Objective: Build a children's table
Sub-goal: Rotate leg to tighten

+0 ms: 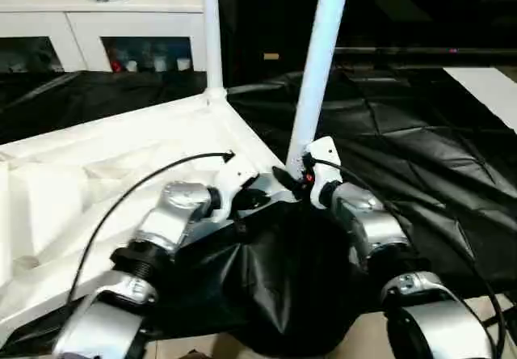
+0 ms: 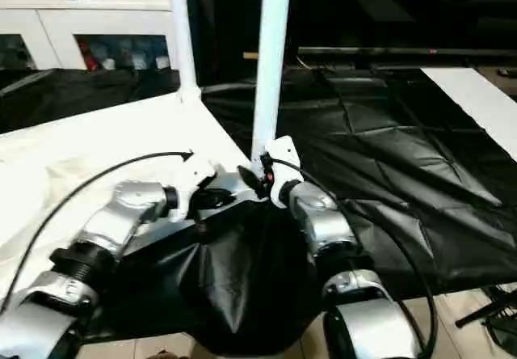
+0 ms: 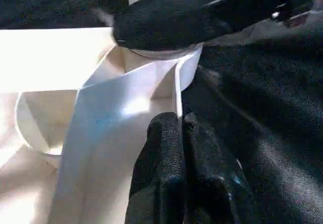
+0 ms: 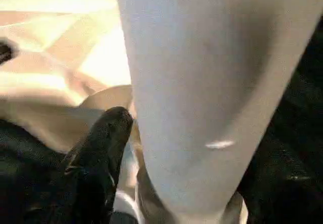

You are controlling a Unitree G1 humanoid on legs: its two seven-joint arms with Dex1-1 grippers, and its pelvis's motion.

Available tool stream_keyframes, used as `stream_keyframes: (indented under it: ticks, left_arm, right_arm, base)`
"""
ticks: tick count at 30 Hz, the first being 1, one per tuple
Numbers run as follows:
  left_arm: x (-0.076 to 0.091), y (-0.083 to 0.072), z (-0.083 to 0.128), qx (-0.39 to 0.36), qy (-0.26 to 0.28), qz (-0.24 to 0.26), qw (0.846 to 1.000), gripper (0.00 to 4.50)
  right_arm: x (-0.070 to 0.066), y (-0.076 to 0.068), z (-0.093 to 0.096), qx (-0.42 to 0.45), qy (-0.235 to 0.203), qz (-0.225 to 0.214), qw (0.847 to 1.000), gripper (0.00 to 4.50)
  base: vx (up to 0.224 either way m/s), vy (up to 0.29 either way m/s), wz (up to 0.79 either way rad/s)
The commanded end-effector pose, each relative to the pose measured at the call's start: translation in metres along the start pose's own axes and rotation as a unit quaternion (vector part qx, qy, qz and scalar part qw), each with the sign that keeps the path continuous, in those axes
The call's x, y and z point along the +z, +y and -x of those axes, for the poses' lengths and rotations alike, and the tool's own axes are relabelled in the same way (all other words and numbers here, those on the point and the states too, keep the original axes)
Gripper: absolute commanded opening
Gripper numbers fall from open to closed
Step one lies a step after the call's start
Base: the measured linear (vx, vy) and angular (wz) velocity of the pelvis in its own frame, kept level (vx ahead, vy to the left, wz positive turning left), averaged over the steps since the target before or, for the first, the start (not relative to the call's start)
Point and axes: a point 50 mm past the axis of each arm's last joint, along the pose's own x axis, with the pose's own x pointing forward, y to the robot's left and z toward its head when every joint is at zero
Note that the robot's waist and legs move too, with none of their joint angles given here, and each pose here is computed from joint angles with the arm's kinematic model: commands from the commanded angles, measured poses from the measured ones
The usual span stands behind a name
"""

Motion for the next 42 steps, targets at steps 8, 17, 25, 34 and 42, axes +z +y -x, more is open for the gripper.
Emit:
stream_keyframes:
  ticks: [8,17,25,34,42]
  left_arm:
    - [0.004,-0.002,0.024,-0.082,-0.021,-0.044,0.995,0.00]
    - [-0.005,0.004,0.046,-0.100,0.002,-0.049,0.994,0.00]
    - [-0.006,0.002,0.049,-0.106,0.002,-0.046,0.993,0.00]
    - [-0.007,0.001,0.049,-0.111,0.002,-0.043,0.993,0.00]
    - [-0.010,-0.002,0.049,-0.114,0.004,-0.039,0.993,0.00]
  right_arm:
    - [-0.012,0.018,0.022,0.213,0.066,0.075,0.972,4.24]
    - [-0.006,0.010,0.031,0.220,0.072,0.114,0.966,4.11]
    - [-0.006,0.011,0.030,0.227,0.070,0.114,0.965,3.61]
    - [-0.007,0.010,0.030,0.227,0.071,0.110,0.965,2.84]
    - [-0.008,0.012,0.029,0.229,0.071,0.108,0.965,2.49]
  base:
    - [0.000,0.000,0.00]
    - [0.000,0.000,0.00]
    - [0.000,0.000,0.00]
    - [0.000,0.000,0.00]
    - [0.000,0.000,0.00]
